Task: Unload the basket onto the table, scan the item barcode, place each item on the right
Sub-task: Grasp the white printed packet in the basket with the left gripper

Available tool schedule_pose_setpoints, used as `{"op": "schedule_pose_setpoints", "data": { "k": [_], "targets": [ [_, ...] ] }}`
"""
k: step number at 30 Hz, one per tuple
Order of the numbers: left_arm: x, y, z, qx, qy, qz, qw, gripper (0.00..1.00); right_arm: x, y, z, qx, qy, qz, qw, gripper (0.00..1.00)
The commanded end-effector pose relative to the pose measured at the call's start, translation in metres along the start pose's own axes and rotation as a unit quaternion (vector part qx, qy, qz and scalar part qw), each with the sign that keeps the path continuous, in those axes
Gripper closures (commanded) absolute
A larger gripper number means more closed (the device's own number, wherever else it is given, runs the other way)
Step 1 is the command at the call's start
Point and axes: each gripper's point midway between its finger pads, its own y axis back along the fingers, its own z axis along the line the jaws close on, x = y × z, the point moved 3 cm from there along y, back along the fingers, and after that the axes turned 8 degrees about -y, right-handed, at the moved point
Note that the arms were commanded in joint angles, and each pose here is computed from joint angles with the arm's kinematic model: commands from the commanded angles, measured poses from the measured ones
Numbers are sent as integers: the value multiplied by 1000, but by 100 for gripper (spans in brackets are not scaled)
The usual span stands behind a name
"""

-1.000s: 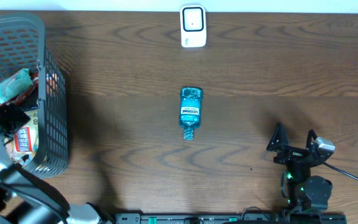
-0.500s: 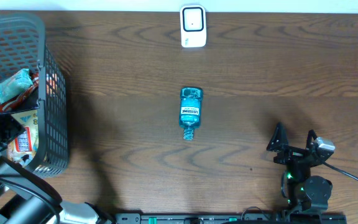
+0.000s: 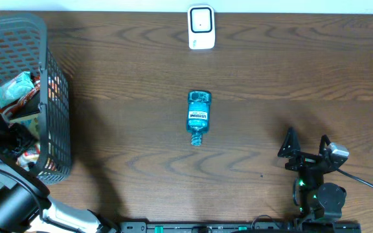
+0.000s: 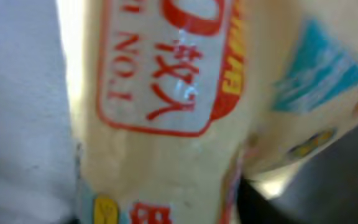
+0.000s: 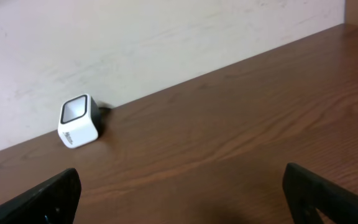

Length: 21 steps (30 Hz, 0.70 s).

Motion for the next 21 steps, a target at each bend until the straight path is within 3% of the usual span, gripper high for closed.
{"op": "schedule_pose_setpoints", "data": {
  "k": [1, 3, 8, 13, 16, 21],
  "targets": [
    [3, -8, -5, 17, -5, 14, 1000, 86, 1, 0, 1, -1, -1, 1, 1000, 1],
    [-6, 2, -4, 13, 4, -4, 1000, 92, 1, 0, 1, -1, -1, 1, 1000, 1],
    [-38, 53, -12, 16, 10, -91, 996, 93, 1, 0, 1, -1, -1, 1, 1000, 1],
    [-75, 144, -37, 58, 5, -236, 970, 92, 1, 0, 1, -1, -1, 1, 1000, 1],
    [-88, 212, -51, 78, 23, -340, 937, 93, 1, 0, 1, -1, -1, 1, 1000, 1],
    [-75, 333, -97, 186, 23, -501, 845, 93, 1, 0, 1, -1, -1, 1, 1000, 1]
  ]
}}
